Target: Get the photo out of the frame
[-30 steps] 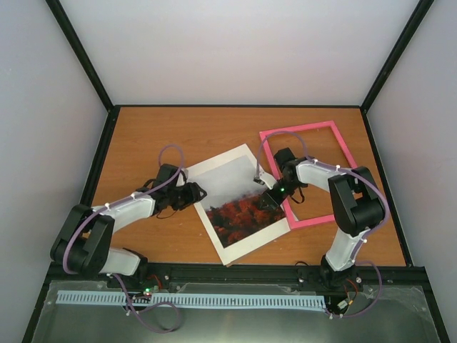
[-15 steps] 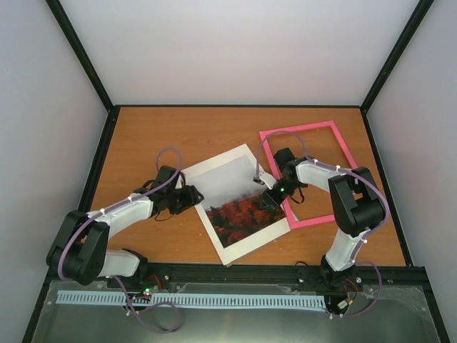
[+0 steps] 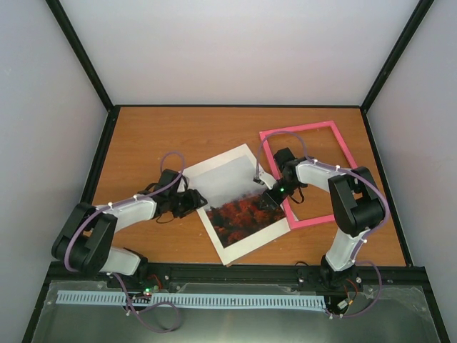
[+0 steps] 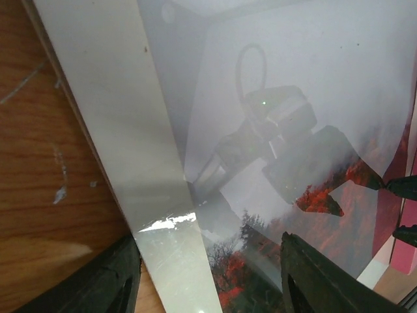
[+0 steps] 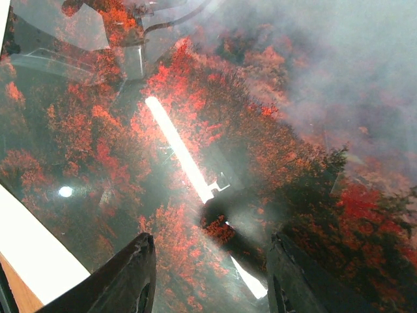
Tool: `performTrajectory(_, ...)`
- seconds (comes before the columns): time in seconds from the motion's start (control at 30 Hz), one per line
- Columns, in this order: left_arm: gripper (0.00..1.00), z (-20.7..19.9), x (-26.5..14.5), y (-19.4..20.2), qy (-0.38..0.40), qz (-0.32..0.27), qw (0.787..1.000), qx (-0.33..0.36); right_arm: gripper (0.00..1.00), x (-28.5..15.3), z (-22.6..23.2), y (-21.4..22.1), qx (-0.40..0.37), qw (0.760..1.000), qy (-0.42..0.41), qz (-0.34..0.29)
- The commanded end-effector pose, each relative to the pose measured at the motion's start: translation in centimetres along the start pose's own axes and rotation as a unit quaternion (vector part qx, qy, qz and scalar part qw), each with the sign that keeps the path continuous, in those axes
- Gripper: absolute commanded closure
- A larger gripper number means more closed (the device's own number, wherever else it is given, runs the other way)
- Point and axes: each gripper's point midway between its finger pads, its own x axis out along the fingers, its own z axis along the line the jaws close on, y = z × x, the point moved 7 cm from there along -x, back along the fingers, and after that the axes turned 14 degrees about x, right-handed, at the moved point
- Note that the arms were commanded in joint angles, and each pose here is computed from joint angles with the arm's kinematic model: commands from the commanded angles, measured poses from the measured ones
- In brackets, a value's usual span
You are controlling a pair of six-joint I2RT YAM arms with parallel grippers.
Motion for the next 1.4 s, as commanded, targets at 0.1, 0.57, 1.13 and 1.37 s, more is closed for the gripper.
performTrajectory(0.1,0.42,-3.3,-1.0,-2.4,0.033,-0.028,0.998,0.039,0.52,1.4,-1.1,1.3,0.022,0.999,0.024,0.042)
performTrajectory(0.57,0.43,-4.8,-1.3,-2.8,0.046,-0.036,0.997,0.049,0.52,1.6,-1.2,1.4,0.025,0.998,0.022,0.046)
performTrajectory(1.13,0.68,-3.8,1.4,-3.6,0.040,-0.047,0.996,0.066,0.52,-0.7,-0.4,0.3,0.010,0.999,0.050,0.018)
performTrajectory(1.37,0.94,-5.0,2.1,-5.1,0.062,-0.053,0.994,0.080,0.52,-5.3,1.8,-1.2,-0.016,0.996,0.069,-0.048)
